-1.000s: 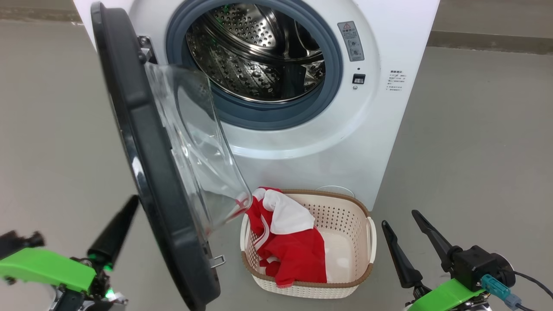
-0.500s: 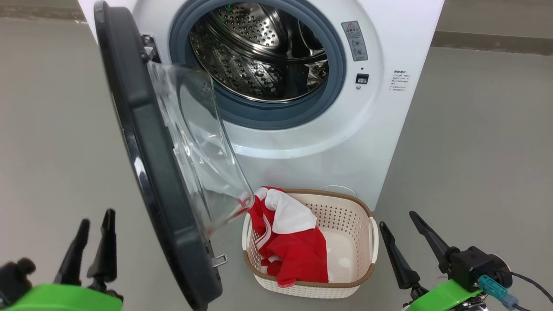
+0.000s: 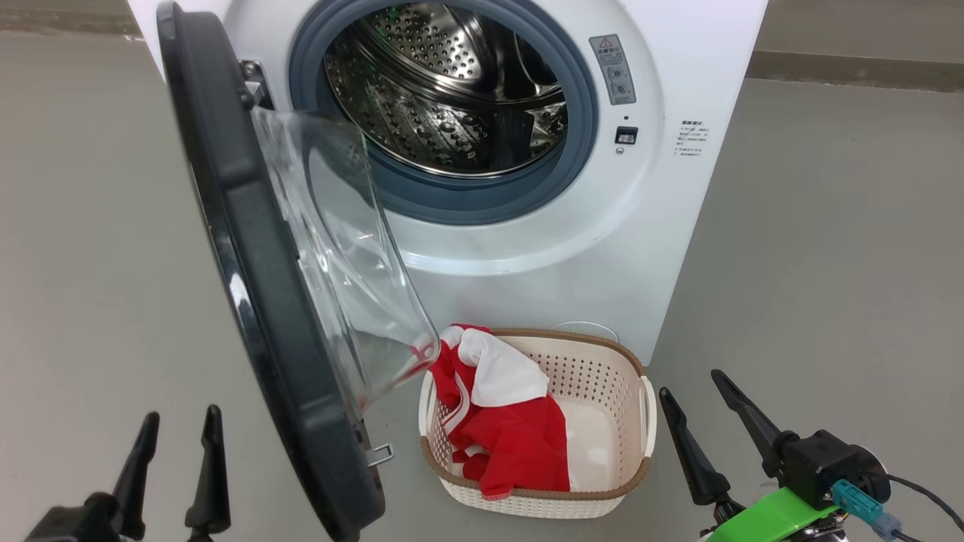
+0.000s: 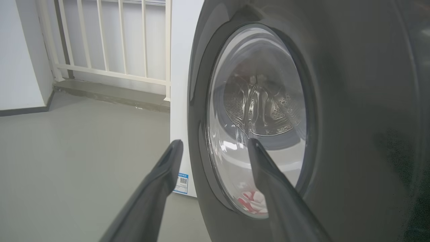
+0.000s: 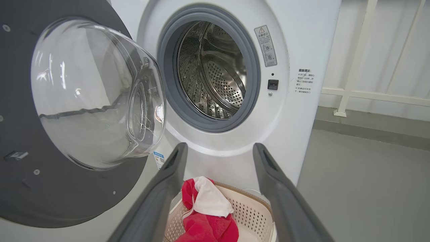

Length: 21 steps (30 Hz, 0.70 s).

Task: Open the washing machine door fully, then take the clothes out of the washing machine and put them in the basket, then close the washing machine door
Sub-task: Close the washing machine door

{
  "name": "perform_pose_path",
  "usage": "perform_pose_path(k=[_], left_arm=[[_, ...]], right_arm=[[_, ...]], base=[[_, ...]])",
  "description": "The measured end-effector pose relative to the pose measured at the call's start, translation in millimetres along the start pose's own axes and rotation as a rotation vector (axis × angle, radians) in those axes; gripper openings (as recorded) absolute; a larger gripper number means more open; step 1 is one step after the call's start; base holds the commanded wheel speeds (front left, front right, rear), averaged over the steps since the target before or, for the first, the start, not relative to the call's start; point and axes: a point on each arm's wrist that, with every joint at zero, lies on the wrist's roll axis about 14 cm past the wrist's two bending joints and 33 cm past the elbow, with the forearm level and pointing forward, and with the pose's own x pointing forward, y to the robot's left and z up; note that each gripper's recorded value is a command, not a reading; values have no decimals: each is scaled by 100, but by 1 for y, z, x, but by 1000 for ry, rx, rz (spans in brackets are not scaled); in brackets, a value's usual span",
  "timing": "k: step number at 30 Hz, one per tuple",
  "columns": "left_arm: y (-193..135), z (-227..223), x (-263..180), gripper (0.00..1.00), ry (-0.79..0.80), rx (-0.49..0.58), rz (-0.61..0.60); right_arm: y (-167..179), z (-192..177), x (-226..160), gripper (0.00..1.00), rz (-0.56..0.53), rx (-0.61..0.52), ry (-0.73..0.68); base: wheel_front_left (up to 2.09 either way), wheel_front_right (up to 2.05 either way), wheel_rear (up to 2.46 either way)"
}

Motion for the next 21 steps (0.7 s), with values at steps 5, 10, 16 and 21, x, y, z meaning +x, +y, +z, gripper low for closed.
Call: perform_pose_path(k=[5, 10, 16, 21], left_arm=[[6, -9, -9, 100, 16, -2, 47], [10, -13, -15, 100, 24, 11, 78], [13, -12, -16, 100, 16, 8, 103], [13, -13, -17, 100, 18, 20, 106]], right_arm=[[0, 0, 0, 100, -3, 2, -1], [0, 0, 0, 100, -5, 5, 0], [1, -1, 0, 100, -3, 12, 1], [2, -2, 0, 100, -4, 14, 2]], base=[[0, 0, 0], [0, 0, 0], [0, 0, 0], [0, 0, 0]])
